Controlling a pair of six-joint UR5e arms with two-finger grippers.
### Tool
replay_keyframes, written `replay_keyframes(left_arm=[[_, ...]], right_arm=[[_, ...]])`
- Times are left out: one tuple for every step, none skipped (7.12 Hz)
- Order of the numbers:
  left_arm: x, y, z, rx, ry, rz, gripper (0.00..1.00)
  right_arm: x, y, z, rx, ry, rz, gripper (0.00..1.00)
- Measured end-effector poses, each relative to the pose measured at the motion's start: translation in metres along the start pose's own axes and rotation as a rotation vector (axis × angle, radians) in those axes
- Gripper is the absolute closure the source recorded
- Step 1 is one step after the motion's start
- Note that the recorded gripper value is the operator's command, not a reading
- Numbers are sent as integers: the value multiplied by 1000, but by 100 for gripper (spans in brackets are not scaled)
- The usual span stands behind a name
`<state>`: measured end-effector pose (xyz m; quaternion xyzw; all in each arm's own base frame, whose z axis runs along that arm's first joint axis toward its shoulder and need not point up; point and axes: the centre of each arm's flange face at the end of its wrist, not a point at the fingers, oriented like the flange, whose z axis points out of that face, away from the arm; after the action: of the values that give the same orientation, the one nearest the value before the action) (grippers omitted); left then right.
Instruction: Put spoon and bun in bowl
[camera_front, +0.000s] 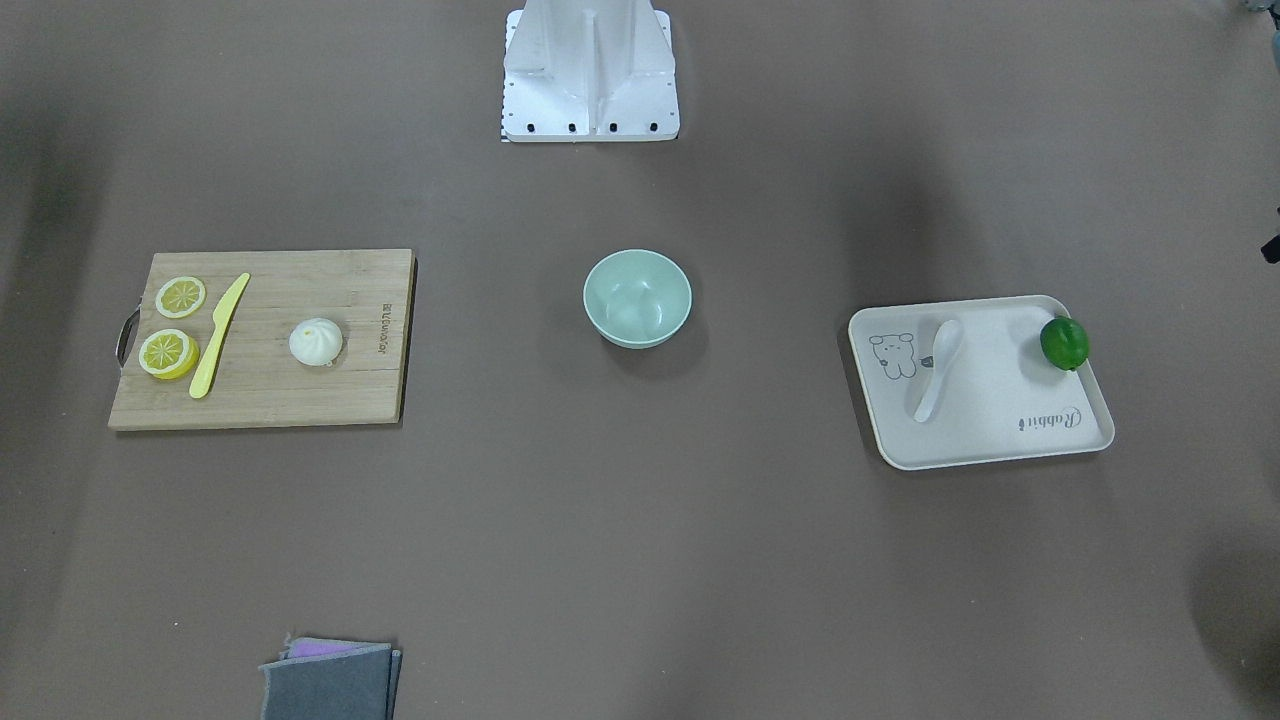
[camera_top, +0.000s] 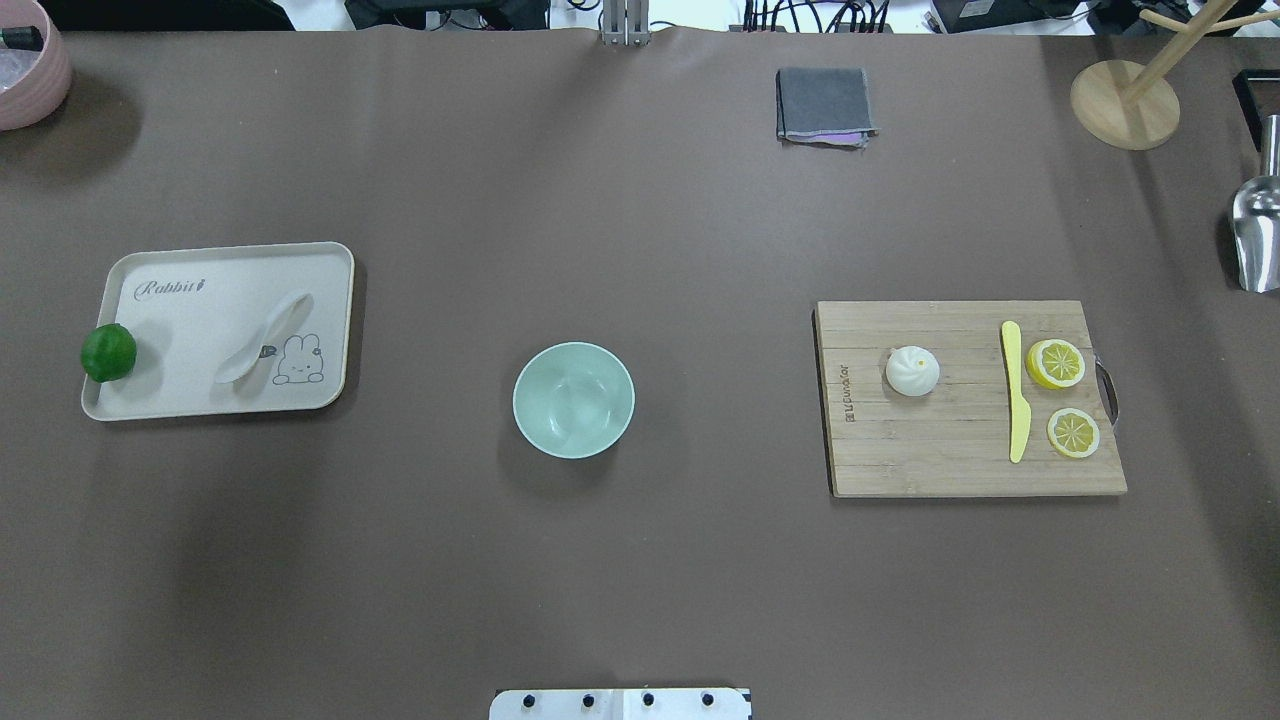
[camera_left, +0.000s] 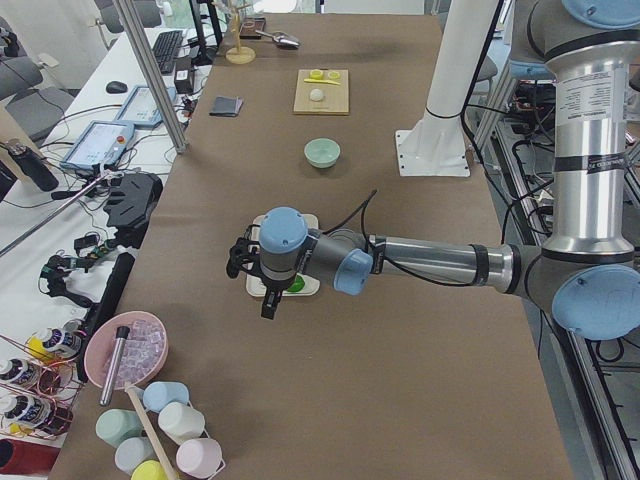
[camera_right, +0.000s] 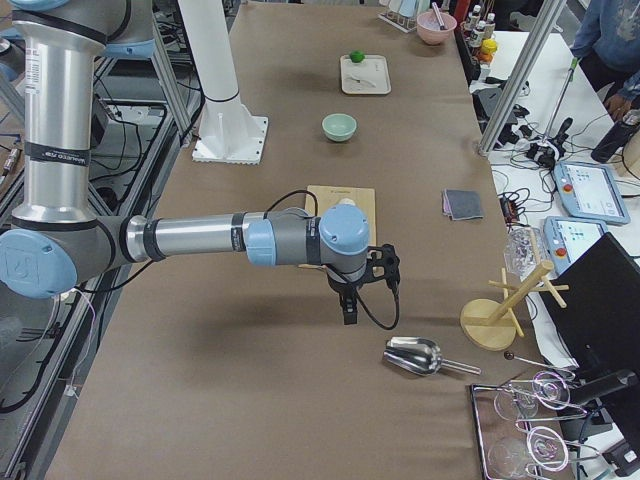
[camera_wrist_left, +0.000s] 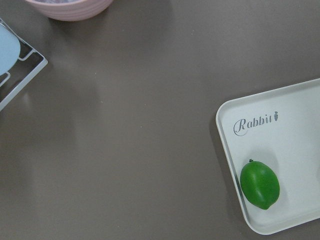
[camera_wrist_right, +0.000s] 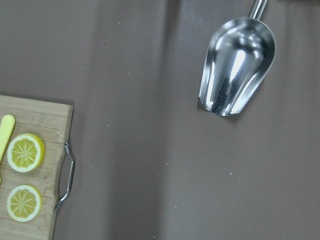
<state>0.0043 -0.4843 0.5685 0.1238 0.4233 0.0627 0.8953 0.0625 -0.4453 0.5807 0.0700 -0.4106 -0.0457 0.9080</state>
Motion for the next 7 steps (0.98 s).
replay_keyframes(left_arm=[[34, -21, 11, -4, 2, 40, 3], [71, -43, 22, 0, 8, 79, 3], [104, -54, 41, 4, 0, 143, 3], [133, -59, 67, 4, -15, 210, 3], [157, -64, 89, -5, -21, 257, 3], [177, -70, 109, -20, -15, 291, 3], [196, -73, 128, -40, -5, 320, 3]], right_arm=[[-31, -11, -3, 9, -1, 4, 0], [-70, -19, 4, 7, -7, -2, 0], [-111, -27, 23, -6, -20, 0, 1], [-157, -35, 48, -13, -30, 11, 1], [-207, -42, 73, -14, -37, 23, 1], [-256, -46, 97, -21, -44, 28, 1], [-297, -46, 119, -32, -44, 25, 1]])
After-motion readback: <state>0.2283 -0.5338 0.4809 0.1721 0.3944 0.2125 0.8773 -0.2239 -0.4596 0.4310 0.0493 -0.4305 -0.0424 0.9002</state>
